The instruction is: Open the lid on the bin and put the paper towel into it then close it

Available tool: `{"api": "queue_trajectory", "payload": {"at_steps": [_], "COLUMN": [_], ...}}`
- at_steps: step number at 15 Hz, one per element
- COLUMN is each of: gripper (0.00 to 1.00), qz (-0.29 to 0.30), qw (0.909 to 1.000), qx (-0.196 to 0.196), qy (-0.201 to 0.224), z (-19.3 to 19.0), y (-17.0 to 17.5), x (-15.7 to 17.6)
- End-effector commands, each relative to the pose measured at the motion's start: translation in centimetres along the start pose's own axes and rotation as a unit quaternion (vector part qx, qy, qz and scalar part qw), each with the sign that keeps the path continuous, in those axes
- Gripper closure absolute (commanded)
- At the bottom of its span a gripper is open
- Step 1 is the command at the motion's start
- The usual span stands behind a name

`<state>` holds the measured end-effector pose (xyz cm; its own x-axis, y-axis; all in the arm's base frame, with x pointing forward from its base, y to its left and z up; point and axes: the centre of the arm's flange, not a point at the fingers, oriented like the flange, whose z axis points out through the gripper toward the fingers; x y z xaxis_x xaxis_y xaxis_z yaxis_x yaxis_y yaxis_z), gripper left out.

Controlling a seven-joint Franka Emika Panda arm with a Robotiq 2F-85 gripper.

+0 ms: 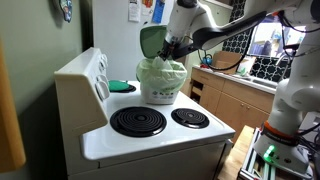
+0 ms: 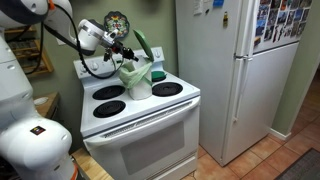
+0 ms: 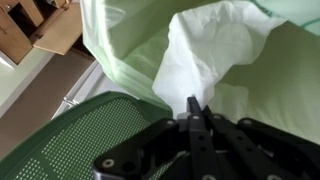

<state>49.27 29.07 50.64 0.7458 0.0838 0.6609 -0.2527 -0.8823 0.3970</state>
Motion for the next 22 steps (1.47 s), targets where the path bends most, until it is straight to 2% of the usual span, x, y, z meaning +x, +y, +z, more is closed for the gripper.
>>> {"api": "queue_trajectory", "payload": {"at_steps": [1, 2, 4, 5, 8, 13, 14, 17, 20, 22], "gripper": [1.00, 1.00, 0.73, 0.68, 0.44, 0.07, 0.01, 0.00, 0.00, 0.01], "qz": [-0.005, -0.010, -0.016, -0.019, -0.026, -0.022, -0.022, 0.023, 0.054, 0.073], "qw": [0.9994, 0.9990, 0.9983, 0.9982, 0.9988, 0.9985, 0.9985, 0.9985, 0.9931, 0.9894], "qx": [0.001, 0.010, 0.018, 0.026, 0.032, 0.048, 0.050, 0.047, 0.062, 0.055], "qy": [-0.034, -0.041, -0.053, -0.051, -0.027, 0.014, 0.010, -0.016, -0.084, -0.113], "z": [0.7, 0.8, 1.0, 0.9, -0.7, -4.6, -5.5, -8.0, -9.8, -10.9], "y": [-2.0, -2.4, -3.0, -3.0, -2.8, -1.9, -1.5, -1.1, -0.2, 0.6], "x": [-1.7, -2.0, -2.4, -2.5, -2.5, -2.0, -1.8, -1.4, -1.3, -1.3]}}
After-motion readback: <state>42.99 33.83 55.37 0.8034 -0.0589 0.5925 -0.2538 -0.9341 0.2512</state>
